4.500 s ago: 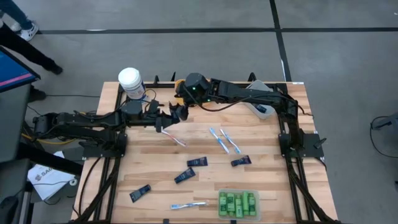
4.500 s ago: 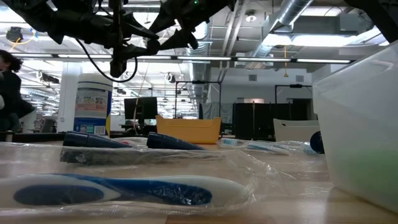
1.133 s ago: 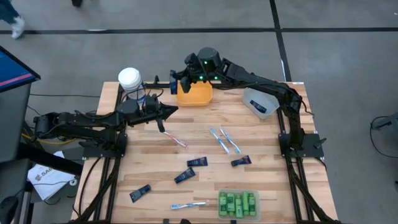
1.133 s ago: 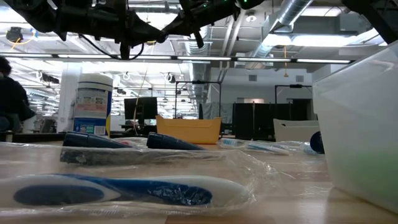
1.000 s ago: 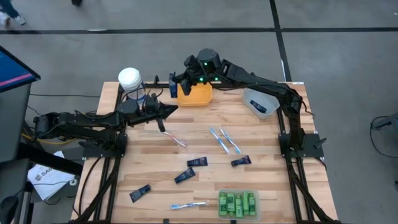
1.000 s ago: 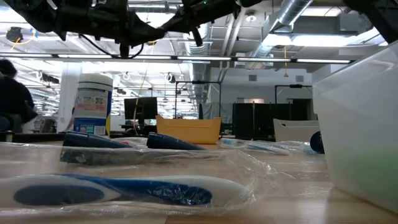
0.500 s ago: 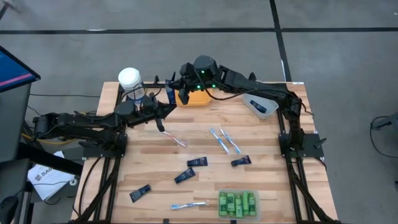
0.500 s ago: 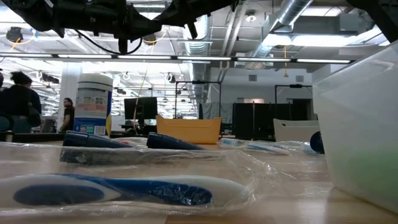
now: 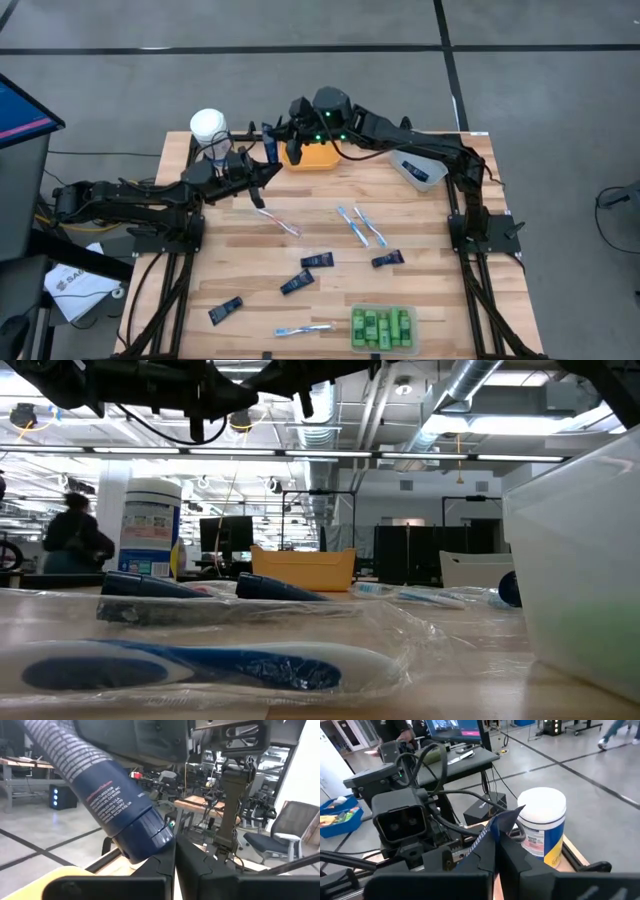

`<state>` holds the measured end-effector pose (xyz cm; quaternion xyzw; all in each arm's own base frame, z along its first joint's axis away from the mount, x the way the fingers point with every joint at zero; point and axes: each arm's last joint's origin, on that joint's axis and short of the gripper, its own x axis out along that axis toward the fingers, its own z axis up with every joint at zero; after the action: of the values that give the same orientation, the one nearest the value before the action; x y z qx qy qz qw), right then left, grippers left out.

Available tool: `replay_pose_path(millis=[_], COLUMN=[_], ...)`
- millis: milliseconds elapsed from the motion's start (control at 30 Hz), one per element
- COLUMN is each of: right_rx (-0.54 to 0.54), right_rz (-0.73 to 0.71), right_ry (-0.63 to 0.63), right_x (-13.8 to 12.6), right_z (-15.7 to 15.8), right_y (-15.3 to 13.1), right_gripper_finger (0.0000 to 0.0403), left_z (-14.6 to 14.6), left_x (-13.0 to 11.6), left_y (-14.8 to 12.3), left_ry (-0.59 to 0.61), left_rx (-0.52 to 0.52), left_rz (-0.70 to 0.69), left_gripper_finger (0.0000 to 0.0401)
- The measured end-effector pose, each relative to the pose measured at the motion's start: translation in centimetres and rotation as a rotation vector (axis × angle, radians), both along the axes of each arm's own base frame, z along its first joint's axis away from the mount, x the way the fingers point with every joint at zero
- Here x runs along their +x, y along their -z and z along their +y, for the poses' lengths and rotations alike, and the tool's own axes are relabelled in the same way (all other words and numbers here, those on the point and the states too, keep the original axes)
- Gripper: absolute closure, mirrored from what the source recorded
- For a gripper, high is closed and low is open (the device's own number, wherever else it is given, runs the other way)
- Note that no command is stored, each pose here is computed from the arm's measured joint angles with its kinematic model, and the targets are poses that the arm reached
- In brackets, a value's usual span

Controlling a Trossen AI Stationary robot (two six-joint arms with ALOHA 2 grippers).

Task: Pick & Place Travel size toiletries
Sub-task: Put the blue shaving cream into the grey bin

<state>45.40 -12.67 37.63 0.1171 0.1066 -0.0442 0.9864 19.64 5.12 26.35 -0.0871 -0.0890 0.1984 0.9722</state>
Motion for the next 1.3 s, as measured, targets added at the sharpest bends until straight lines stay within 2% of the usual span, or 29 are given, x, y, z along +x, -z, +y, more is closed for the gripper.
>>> replay_pose_path(millis=[600, 867, 1033, 1167, 1300], right_rx=[-0.050, -0.101, -0.101, -0.101, -0.103], right_rz=[0.044, 0.019, -0.022, -0.013, 0.044], right_ry=[-0.038, -0.104, -0.036, 0.030, 0.120], right_x=[0.1, 0.4, 0.0, -1.1, -2.3], right_z=[1.7, 2.9, 0.5, -2.2, -4.9], right_y=[0.1, -0.2, -1.2, -2.1, -2.2], right_gripper_finger=[0.0403, 0.0403, 0.0403, 0.0403, 0.0403], left_z=[0.2, 0.4, 0.5, 0.4, 0.4], left_x=[-0.3, -0.6, -0.6, -0.6, -0.5], left_y=[0.0, -0.2, -0.3, -1.0, -0.7], left_ry=[-0.071, -0.138, -0.142, -0.121, -0.112], left_rx=[0.019, 0.028, 0.008, 0.017, 0.013], left_rz=[0.009, 0.005, -0.015, -0.068, -0.042], left_gripper_finger=[0.0400, 0.0400, 0.0400, 0.0399, 0.0385])
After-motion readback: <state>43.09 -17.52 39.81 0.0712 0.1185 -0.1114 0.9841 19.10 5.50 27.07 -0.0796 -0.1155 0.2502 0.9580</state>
